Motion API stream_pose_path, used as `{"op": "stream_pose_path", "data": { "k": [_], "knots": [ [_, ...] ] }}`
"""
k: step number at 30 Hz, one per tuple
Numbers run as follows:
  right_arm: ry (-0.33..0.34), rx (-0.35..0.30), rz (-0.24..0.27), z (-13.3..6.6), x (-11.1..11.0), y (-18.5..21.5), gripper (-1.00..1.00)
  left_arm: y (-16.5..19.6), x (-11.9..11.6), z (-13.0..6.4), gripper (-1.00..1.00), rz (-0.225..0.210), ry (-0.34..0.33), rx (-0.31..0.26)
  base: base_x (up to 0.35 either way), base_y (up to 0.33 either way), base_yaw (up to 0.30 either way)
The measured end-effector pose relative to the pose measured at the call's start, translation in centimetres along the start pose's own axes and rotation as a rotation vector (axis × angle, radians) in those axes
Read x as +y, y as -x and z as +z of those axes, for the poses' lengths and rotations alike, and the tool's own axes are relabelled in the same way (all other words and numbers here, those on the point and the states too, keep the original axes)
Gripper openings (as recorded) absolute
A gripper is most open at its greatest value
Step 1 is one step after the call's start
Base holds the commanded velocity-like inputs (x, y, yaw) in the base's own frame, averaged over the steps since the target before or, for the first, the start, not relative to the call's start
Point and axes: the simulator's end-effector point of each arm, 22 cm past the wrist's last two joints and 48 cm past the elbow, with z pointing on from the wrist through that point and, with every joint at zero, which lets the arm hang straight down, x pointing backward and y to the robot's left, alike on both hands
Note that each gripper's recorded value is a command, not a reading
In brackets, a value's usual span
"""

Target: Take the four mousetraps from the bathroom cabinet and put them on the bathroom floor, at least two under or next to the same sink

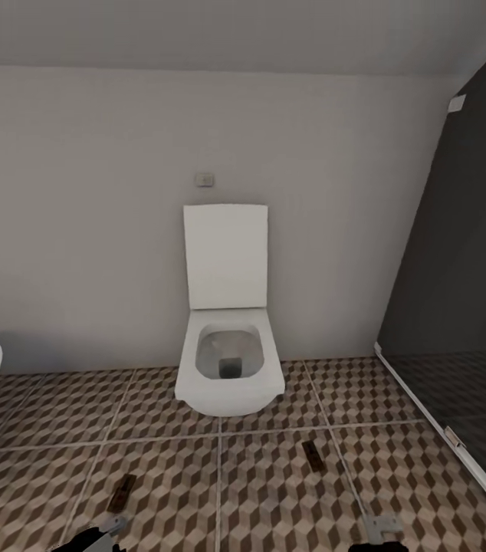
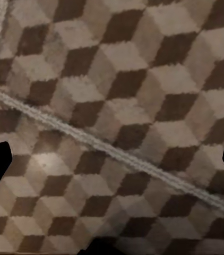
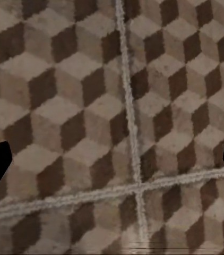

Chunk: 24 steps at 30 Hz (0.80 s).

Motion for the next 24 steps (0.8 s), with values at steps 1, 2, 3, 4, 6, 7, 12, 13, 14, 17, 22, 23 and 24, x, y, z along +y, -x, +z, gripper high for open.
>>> {"op": "stream_pose_path", "data": {
  "k": [1,2,3,4,6,7,12,13,14,17,22,23,24],
  "knots": [
    [0.001,0.006,-0.002,-0.2,0.0,-0.3,1.0,-0.3,0.2,-0.1,1.0,0.001,0.002,0.003,0.0,0.0,0.0],
    [0.001,0.012,-0.004,-0.4,0.0,-0.7,1.0,-0.5,0.3,-0.2,1.0,0.001,0.005,0.005,0.0,0.0,0.0],
    [0.002,0.018,-0.005,-0.6,-0.1,-1.0,1.0,-0.7,0.5,-0.3,1.0,0.001,0.008,0.005,0.0,0.0,0.0],
    [0.002,0.024,-0.007,-0.8,-0.1,-1.3,1.0,-0.9,0.7,-0.4,1.0,0.0,0.01,0.005,0.0,0.0,0.0],
    [0.003,0.036,-0.01,-1.2,-0.1,-1.9,1.0,-1.3,1.1,-0.6,1.0,-0.002,0.015,0.002,0.0,0.0,0.0],
    [0.004,0.042,-0.012,-1.4,-0.2,-2.2,1.0,-1.6,1.3,-0.7,1.0,-0.004,0.019,-0.001,0.0,0.0,0.0],
    [0.006,0.081,-0.022,-2.5,-0.4,-4.0,1.0,-3.1,3.2,-0.9,1.0,-0.019,0.046,-0.033,0.0,0.0,0.0],
    [0.006,0.086,-0.023,-2.7,-0.4,-4.0,1.0,-3.2,3.5,-1.1,1.0,-0.022,0.051,-0.039,0.0,0.0,0.0],
    [0.006,0.089,-0.023,-2.9,-0.5,-4.1,1.0,-3.4,3.8,-1.2,1.0,-0.024,0.055,-0.044,0.0,0.0,0.0],
    [0.008,0.109,-0.025,-3.6,-0.6,-4.8,1.0,-4.0,4.7,-1.5,1.0,-0.028,0.067,-0.055,0.0,0.0,0.0],
    [0.014,0.149,-0.034,-4.9,-0.4,-6.7,1.0,-5.7,5.9,-2.2,1.0,-0.023,0.083,-0.042,0.0,0.0,0.0],
    [0.015,0.154,-0.035,-5.2,-0.4,-6.9,1.0,-5.8,6.0,-2.4,1.0,-0.022,0.085,-0.039,0.0,0.0,0.0],
    [0.016,0.159,-0.036,-5.4,-0.5,-7.1,1.0,-6.0,6.2,-2.6,1.0,-0.02,0.086,-0.036,0.0,0.0,0.0]
  ]
}}
